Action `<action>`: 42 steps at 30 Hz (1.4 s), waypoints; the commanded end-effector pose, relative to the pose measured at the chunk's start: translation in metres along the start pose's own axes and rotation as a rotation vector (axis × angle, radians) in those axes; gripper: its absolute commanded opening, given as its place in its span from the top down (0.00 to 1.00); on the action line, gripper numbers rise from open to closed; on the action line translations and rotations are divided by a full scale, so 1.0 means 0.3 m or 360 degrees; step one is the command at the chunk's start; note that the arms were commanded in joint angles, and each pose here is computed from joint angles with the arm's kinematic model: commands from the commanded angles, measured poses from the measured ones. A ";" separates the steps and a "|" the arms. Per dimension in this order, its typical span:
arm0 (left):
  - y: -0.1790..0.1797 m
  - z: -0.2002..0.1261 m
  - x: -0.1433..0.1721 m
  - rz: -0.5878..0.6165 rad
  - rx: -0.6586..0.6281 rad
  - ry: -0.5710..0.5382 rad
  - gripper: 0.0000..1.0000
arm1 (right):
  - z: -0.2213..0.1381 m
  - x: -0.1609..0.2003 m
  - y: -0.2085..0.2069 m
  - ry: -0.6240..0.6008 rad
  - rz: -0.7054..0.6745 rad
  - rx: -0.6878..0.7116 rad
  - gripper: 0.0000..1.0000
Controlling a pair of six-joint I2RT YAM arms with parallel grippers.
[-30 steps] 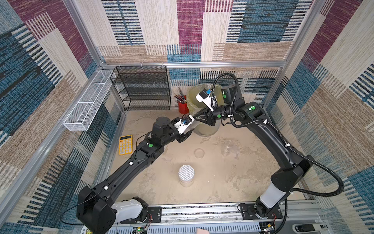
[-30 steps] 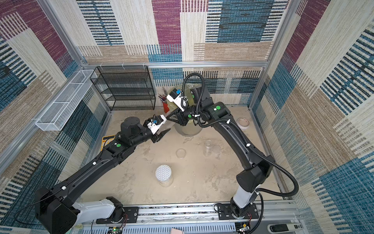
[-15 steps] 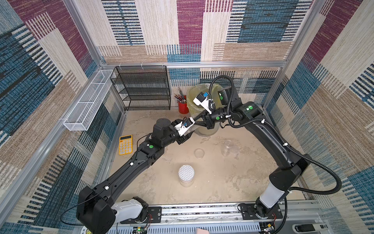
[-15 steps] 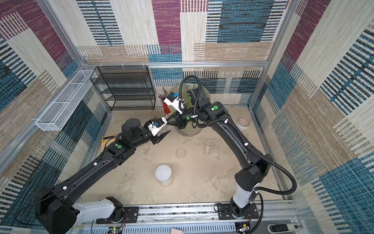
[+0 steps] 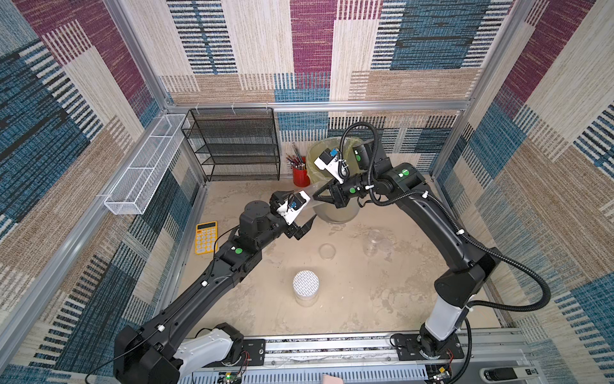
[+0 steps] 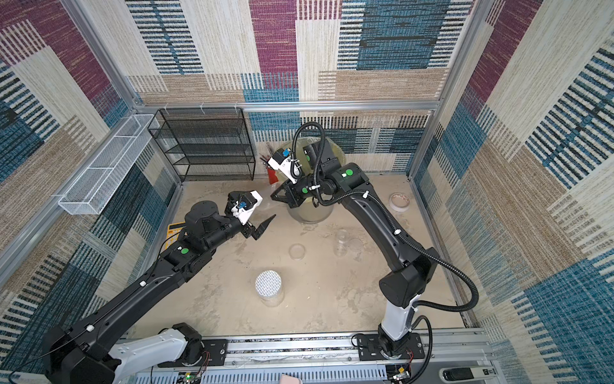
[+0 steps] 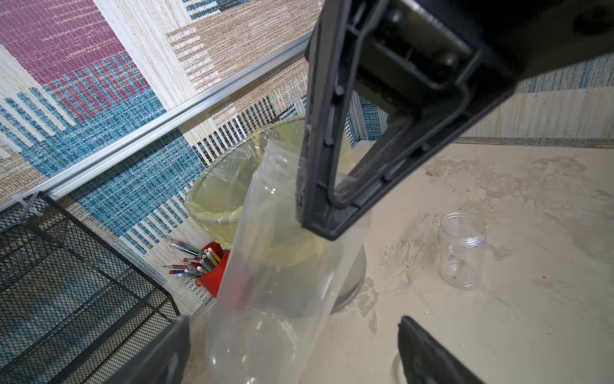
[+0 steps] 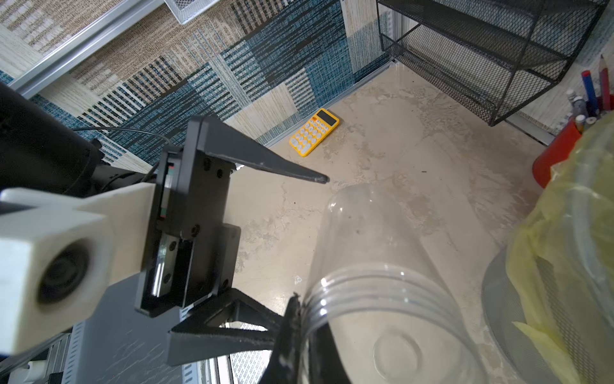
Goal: Empty moldy rice from jars
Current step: Place the jar at the center of the board.
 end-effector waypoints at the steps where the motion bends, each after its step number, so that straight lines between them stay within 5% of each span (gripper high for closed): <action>1: -0.002 -0.025 0.004 -0.0055 -0.0012 -0.0006 0.01 | 0.003 -0.009 -0.007 -0.0016 0.0004 0.0016 1.00; 8: -0.002 -0.135 -0.003 -0.0161 -0.0071 -0.0005 0.01 | 0.029 -0.004 -0.033 0.0024 0.0060 0.0047 1.00; 31: 0.034 -0.319 0.072 -0.1014 -0.0454 0.0295 0.01 | 0.366 0.222 -0.132 0.0645 0.0292 0.0503 1.00; 42: 0.026 -0.371 0.092 -0.1121 -0.0502 0.0368 0.01 | 0.459 0.361 -0.188 0.0888 0.0367 0.0594 1.00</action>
Point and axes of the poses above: each gripper's point midway between its finger pads, its own z axis out along the fingers, its own y axis along the line the jaws close on, x = y × z, the point moved 7 cm from there along -z, back along the fingers
